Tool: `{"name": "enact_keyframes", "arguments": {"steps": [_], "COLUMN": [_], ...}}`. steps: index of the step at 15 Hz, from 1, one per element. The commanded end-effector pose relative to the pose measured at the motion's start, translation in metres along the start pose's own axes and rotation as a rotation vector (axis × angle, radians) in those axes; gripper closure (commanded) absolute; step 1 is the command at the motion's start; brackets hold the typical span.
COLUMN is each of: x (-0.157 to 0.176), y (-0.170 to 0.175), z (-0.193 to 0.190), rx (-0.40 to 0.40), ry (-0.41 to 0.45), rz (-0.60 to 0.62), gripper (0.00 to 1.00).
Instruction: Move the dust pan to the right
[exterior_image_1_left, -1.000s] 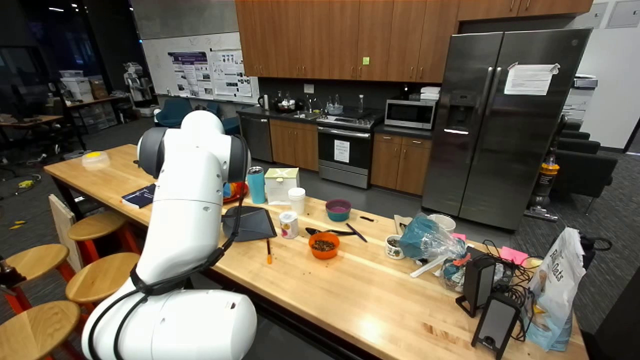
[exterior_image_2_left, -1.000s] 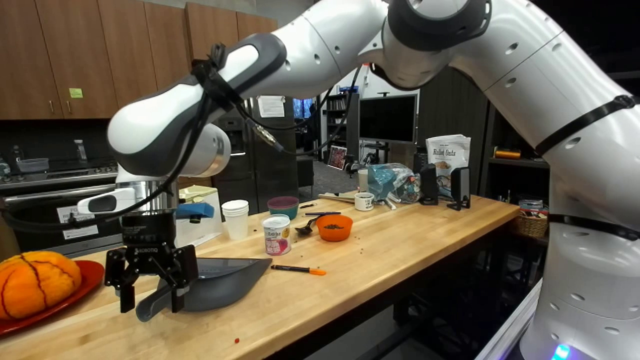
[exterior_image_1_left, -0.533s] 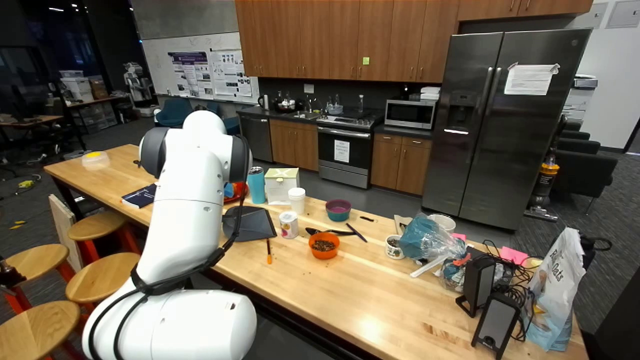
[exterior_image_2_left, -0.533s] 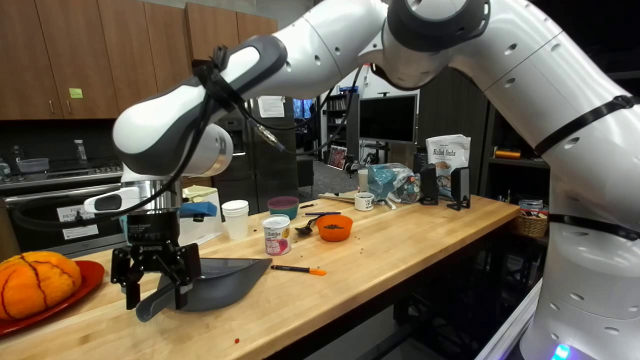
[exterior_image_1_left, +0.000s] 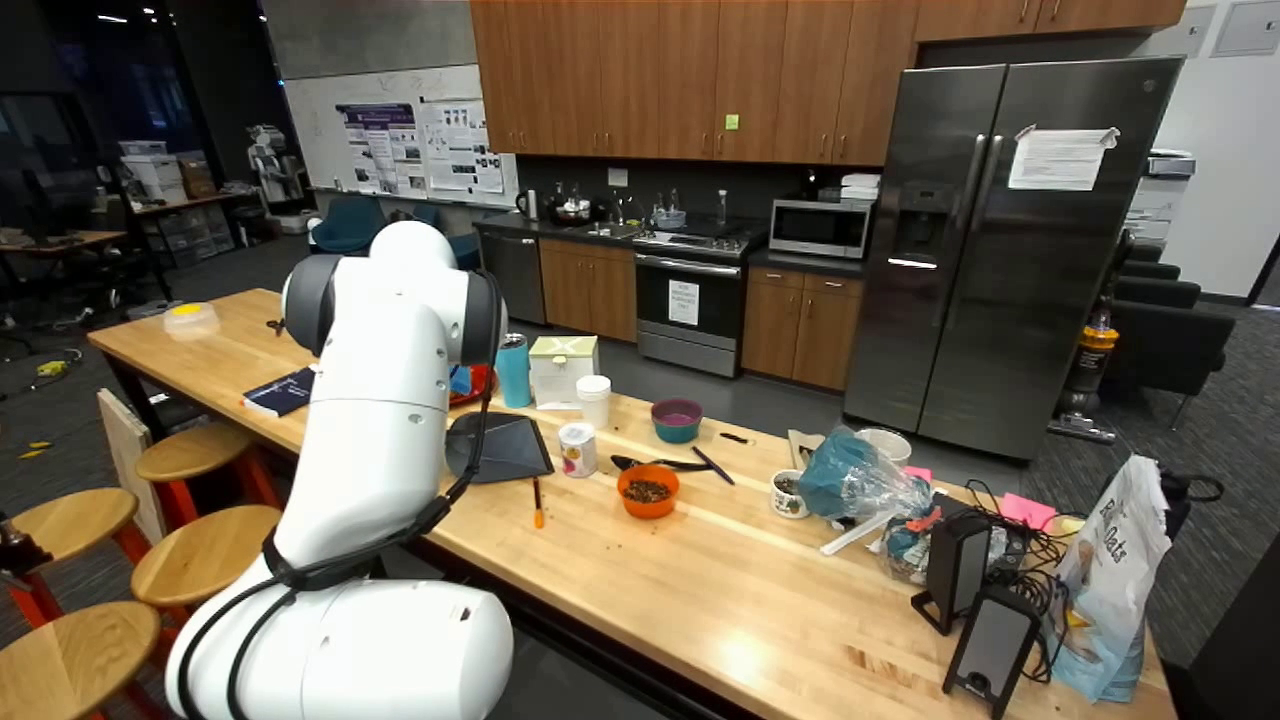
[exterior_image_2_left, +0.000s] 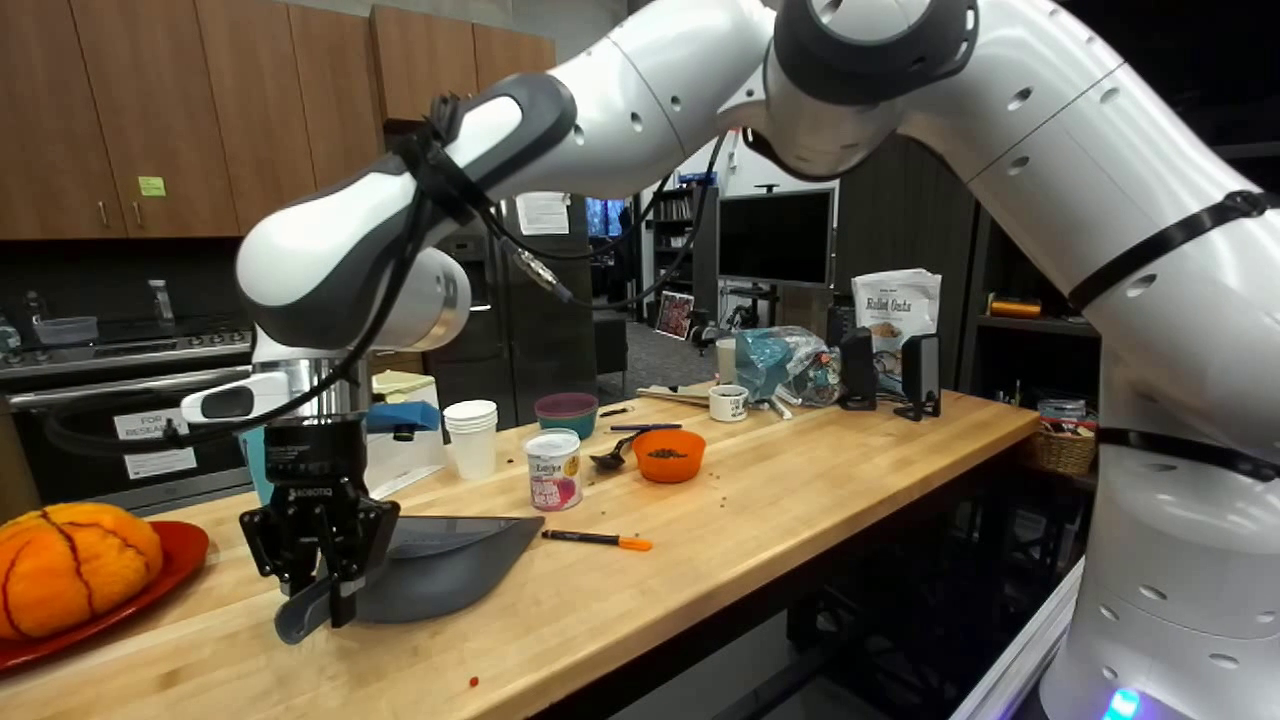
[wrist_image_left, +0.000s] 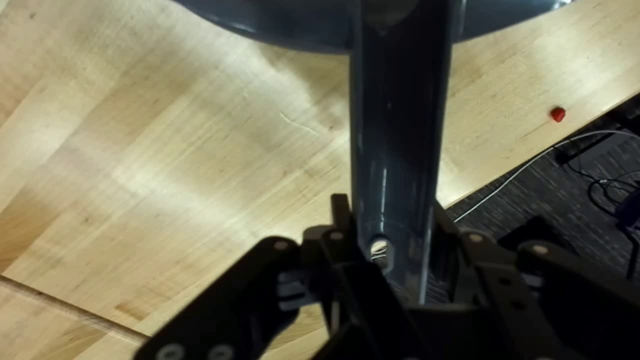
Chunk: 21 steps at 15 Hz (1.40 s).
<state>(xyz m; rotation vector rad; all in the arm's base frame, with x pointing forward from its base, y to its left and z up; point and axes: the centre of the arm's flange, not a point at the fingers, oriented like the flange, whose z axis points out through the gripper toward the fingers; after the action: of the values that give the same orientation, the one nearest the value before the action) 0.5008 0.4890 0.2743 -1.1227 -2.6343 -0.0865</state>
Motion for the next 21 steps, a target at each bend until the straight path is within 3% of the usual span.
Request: {"name": "enact_keyframes", "arguments": {"steps": [1,9,21], "x": [-0.002,0.007,0.054], "y": [-0.014,-0.013,-0.023], "z": [-0.009,-0.013,-0.047], "rx": [-0.010,0.010,0.048], "ry": [-0.018,-0.019,-0.096], "rz": [0.008,0.029,0.018], "gripper": [0.92,0.92,0.92]}}
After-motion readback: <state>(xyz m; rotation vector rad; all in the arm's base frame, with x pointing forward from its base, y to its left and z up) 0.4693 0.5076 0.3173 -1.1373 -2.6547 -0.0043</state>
